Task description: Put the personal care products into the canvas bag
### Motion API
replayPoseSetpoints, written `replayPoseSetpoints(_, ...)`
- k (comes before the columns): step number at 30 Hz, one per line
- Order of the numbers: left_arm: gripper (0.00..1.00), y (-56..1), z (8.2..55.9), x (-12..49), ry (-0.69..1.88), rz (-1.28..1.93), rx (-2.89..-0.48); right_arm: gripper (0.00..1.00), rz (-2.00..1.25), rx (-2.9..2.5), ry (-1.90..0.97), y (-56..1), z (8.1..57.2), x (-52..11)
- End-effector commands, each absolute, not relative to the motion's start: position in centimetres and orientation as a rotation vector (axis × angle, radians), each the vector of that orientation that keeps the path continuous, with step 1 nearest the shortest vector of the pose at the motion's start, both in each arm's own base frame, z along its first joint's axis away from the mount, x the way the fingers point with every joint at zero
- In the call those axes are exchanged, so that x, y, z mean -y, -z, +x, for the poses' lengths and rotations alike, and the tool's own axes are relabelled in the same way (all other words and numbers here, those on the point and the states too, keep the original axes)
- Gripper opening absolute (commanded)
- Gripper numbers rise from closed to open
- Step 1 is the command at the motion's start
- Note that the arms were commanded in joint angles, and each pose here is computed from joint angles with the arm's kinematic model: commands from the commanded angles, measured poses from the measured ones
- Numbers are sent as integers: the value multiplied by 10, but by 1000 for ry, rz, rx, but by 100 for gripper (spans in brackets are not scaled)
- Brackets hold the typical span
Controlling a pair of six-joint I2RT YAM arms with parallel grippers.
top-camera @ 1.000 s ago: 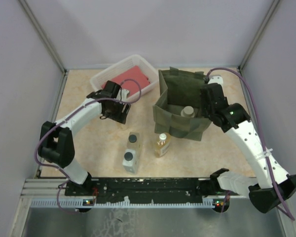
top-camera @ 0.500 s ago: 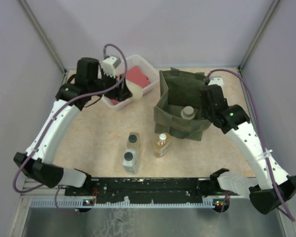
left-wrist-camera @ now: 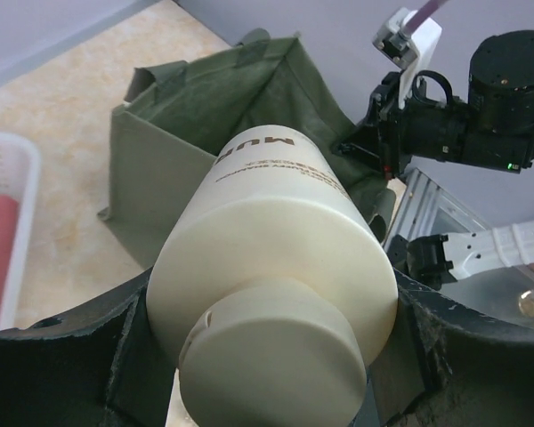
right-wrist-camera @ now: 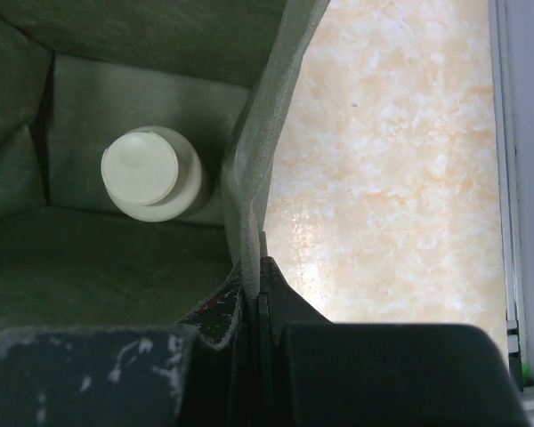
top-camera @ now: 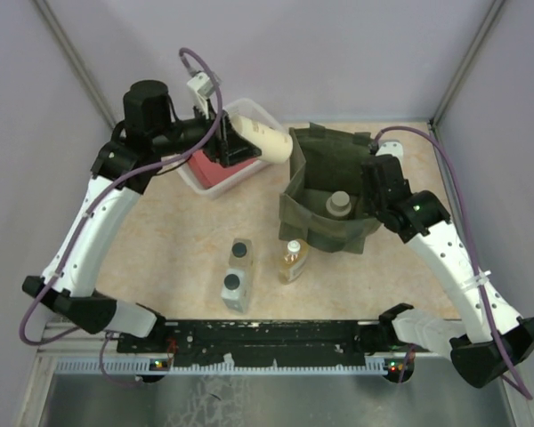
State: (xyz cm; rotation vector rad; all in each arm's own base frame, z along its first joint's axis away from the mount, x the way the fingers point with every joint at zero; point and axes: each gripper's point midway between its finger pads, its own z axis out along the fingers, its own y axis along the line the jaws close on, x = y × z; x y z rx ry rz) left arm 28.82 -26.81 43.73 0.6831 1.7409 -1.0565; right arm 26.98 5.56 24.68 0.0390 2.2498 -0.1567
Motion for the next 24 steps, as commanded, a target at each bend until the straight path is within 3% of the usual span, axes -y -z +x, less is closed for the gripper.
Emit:
replayPoseSetpoints(1, 0, -478, 278, 298, 1106, 781, -1536, 0, 51, -2252, 160, -247, 268, -54)
replayPoseSetpoints(11, 0, -456, 275, 382, 1077, 905, -1544, 0, 50, -2253, 156, -248, 269, -55)
replayPoseSetpoints(24, 0, -418, 312, 447, 1001, 913, -1595, 0, 88, -2224, 101, -251, 263, -56)
